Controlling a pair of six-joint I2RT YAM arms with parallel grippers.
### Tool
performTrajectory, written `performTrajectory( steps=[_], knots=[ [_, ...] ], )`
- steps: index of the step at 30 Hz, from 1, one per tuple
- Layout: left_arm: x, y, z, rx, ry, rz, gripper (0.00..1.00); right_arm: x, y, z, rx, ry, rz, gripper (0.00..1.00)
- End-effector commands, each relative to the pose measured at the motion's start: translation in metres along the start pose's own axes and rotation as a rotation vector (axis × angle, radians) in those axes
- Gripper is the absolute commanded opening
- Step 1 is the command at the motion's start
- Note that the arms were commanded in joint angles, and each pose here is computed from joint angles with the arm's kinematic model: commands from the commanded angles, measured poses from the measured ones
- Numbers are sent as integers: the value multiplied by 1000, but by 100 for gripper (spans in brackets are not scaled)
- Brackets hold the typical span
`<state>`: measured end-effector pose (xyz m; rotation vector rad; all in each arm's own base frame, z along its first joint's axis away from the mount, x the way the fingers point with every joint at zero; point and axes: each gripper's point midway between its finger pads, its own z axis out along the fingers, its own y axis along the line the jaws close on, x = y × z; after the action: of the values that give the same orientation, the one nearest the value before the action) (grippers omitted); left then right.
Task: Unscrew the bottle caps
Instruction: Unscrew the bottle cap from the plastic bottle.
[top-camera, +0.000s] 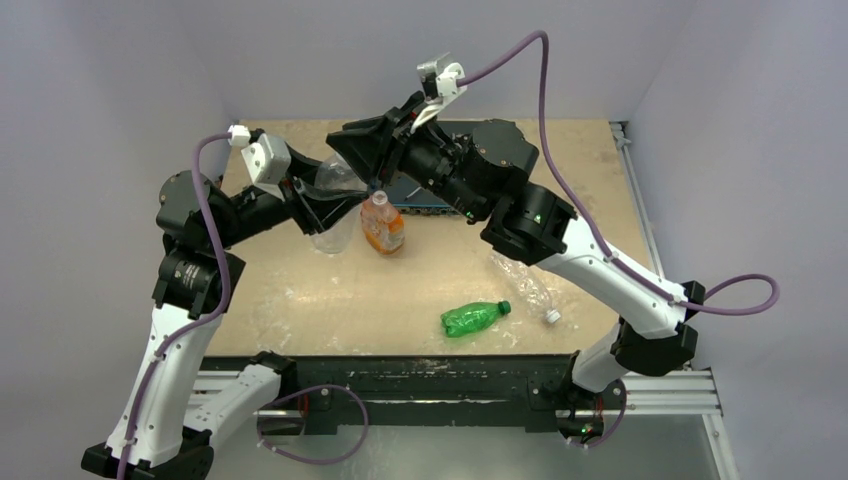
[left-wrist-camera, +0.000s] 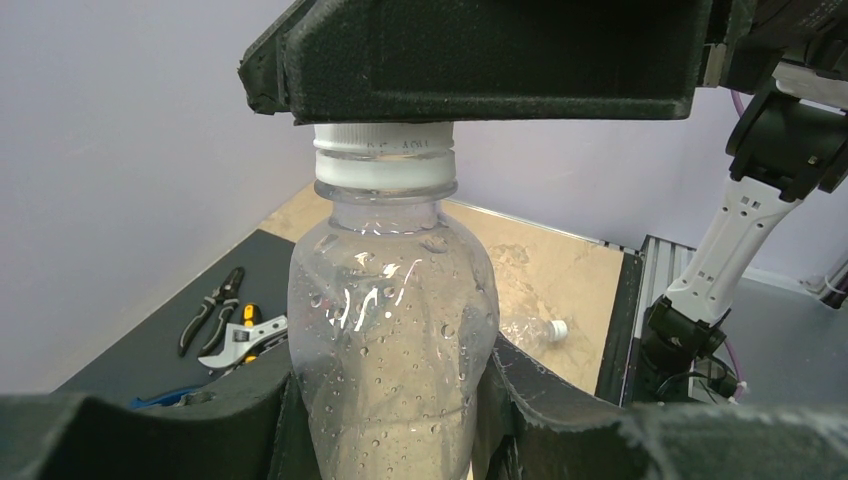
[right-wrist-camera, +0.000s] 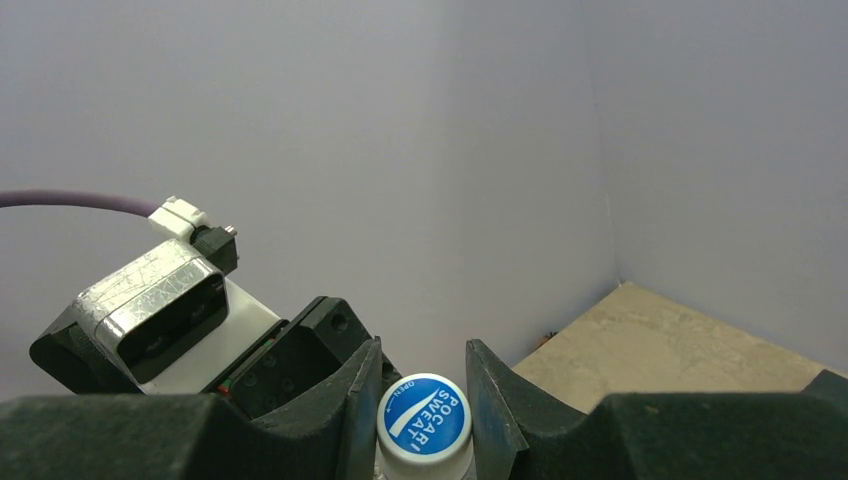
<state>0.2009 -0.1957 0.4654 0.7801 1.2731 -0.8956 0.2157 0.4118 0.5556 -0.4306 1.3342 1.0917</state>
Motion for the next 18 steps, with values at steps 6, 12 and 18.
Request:
performTrajectory(
  steps=[6,12,18],
  knots=[
    [-21,-19,-1,88,-64,-1,0,1,25,-14,-190,-12,-34,0],
    [-33,-50,-2,269,-75,-94,0,-6,46,-37,-368,-42,-121,0],
    [-37,-67,-6,374,-65,-148,0,-14,69,-68,-594,-51,-176,0]
  ],
)
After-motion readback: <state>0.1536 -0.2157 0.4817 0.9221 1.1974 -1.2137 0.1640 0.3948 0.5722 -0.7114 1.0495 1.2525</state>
